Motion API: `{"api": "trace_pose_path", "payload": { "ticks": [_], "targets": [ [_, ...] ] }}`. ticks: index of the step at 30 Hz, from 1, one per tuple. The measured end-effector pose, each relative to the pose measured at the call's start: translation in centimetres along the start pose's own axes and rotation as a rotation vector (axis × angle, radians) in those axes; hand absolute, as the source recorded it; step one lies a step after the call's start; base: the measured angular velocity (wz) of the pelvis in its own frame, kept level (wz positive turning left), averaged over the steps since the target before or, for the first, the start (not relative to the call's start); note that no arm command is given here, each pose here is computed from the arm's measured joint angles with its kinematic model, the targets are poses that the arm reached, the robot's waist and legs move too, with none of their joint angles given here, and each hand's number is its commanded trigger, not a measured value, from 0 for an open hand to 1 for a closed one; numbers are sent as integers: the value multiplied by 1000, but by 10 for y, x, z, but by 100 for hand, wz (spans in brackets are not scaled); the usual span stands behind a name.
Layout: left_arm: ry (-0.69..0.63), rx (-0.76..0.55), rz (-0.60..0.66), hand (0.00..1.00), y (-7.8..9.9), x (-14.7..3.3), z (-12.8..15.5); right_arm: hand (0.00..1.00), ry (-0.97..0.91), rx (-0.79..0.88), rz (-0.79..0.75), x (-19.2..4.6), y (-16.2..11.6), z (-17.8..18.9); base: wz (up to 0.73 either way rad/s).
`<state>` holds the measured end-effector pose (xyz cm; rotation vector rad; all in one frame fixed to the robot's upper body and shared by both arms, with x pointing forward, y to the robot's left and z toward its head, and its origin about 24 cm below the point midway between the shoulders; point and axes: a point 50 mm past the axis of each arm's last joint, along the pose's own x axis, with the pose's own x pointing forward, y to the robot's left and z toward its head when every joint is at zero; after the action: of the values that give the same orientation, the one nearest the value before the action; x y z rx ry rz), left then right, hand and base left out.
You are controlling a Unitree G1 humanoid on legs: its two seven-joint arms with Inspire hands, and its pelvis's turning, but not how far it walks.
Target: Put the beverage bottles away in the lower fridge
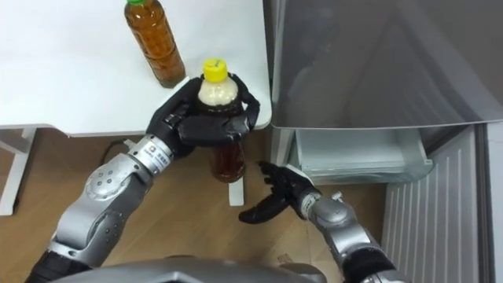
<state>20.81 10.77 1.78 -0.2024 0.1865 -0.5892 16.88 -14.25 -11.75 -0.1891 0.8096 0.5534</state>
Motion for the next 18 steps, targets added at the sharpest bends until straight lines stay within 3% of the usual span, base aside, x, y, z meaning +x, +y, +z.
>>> {"api": "trace_pose_path", "payload": {
  "ticks": [11, 18],
  "targets": [
    [73, 13, -38, 100, -2, -3, -15, 0, -61, -29, 81, -2, 6, 13, 2],
    [146, 160, -57, 100, -3, -8, -23, 0, -131, -76, 169, -5, 10, 31, 0]
  ]
}}
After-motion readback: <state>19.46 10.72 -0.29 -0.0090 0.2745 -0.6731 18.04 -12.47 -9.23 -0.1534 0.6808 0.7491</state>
